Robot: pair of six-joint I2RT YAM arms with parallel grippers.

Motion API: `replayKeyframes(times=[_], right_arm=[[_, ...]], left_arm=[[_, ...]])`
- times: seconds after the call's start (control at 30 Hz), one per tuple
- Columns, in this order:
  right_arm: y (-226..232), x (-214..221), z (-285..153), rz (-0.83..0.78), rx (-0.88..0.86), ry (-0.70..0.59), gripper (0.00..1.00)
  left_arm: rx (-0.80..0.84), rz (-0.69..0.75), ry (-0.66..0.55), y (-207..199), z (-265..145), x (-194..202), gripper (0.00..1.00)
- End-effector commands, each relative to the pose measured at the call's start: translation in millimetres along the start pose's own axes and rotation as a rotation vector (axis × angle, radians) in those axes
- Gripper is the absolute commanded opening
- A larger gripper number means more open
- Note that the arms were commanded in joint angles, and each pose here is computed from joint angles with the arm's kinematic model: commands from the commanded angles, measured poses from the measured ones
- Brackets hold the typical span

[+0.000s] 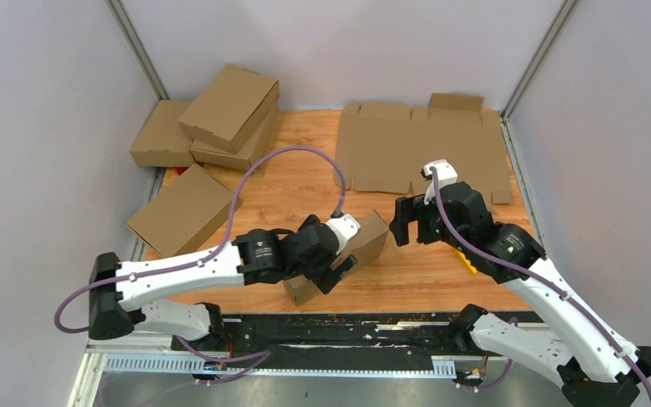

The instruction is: Fold the paper box

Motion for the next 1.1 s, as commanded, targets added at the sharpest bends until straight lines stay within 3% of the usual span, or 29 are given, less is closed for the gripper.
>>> replayKeyframes(times=[0.0, 0.13, 0.3, 0.4, 0.47, 0.6, 0.77, 0.97, 1.07], right_arm=[[-6.7, -4.8, -6.5, 0.017, 0.068, -0.043, 0.96], [-8.1, -2.1, -1.5, 0.01, 0.079, -0.041, 0.98], [-8.4, 0.7, 11.5, 0.003, 0.093, -0.045, 1.0], [-11.7, 2.3, 26.9, 0.022, 0.106, -0.081, 1.0], [-16.9, 1.5, 40.2, 0.064, 0.105, -0.116, 1.0], [-32.3, -0.4, 60.9, 0.171, 0.087, -0.161, 1.0], [-55.7, 4.7, 71.2, 0.2, 0.162, -0.213, 1.0], [-78.1, 15.4, 61.4, 0.14, 0.276, -0.364, 1.0], [-88.3, 25.1, 60.6, 0.112, 0.33, -0.456, 1.0]], left_arm=[[-0.124, 0.037, -0.028, 10.1, 12.9, -17.5, 0.97], [0.031, -0.131, -0.08, 36.3, 30.6, -23.7, 0.81], [-0.077, -0.325, -0.152, 106.2, 43.7, -40.2, 0.88], [-0.067, -0.475, -0.176, 150.5, 69.3, -38.3, 0.98], [-0.118, -0.534, -0.152, 177.0, 88.9, -32.4, 1.0], [-0.31, -0.541, -0.122, 205.7, 90.4, -34.2, 1.0], [-0.545, -0.546, -0.259, 216.0, 37.6, -32.9, 1.0], [-0.714, -0.567, -0.429, 210.2, -1.6, 10.2, 1.0], [-0.789, -0.508, -0.498, 208.1, -7.3, 41.7, 1.0]])
Point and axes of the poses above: each gripper's point midway between its finger pads, its own z axis out along the fingers, its own y axis along the line the jaws close on, x = y × z, the point moved 8 cm from there along -z, back along the fingers, and after that the axes turned 1 degree about z, right-handed, at the moved point
